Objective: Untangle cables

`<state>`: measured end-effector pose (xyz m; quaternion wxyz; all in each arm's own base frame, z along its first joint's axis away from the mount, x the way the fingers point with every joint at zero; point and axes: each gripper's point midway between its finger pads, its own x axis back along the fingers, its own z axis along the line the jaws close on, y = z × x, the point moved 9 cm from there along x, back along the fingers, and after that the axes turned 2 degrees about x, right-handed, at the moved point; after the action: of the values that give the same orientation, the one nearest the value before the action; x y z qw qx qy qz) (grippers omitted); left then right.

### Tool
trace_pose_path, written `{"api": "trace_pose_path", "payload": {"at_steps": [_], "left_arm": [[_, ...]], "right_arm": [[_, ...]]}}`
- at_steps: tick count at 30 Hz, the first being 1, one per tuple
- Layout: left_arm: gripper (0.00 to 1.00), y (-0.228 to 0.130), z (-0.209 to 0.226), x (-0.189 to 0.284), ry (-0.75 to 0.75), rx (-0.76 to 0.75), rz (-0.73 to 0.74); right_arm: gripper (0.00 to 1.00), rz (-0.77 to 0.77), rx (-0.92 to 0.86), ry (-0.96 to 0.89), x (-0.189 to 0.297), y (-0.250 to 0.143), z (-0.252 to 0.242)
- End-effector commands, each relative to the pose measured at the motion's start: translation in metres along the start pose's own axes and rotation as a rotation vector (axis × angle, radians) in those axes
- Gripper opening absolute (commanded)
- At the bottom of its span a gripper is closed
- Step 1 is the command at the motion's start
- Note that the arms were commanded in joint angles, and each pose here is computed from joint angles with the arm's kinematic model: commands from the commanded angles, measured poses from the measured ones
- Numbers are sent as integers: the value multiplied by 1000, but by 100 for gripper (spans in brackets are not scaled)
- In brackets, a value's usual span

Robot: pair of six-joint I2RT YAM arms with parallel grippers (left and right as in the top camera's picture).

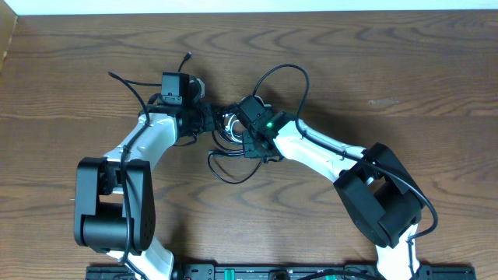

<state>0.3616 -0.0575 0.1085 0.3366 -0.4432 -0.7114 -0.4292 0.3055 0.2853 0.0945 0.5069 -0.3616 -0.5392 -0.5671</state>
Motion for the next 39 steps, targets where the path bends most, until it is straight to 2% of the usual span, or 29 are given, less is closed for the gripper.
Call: {"api": "trace_pose_path", "payload": {"at_steps": [1, 9, 11, 15, 20, 28, 34, 39], "left_arm": [[41, 1, 1, -2, 13, 9, 2], [40, 1, 1, -2, 13, 9, 2], [41, 1, 1, -2, 13, 9, 2], [40, 1, 1, -2, 13, 9, 2], [41, 1, 1, -2, 13, 9, 2], [40, 1, 1, -2, 13, 9, 2], [40, 1, 1, -2, 13, 9, 2], [40, 1, 1, -2, 13, 9, 2]], "right_arm": [[20, 3, -5, -26, 1, -3, -3], [21, 102, -52, 45, 2, 6, -27], [21, 169, -68, 143, 4, 9, -35], [30, 266, -115, 407, 13, 20, -44], [30, 239, -137, 376, 12, 27, -55], [31, 204, -29, 400, 10, 15, -15], [48, 186, 60, 449, 11, -2, 25], [56, 144, 132, 501, 14, -9, 51]]}}
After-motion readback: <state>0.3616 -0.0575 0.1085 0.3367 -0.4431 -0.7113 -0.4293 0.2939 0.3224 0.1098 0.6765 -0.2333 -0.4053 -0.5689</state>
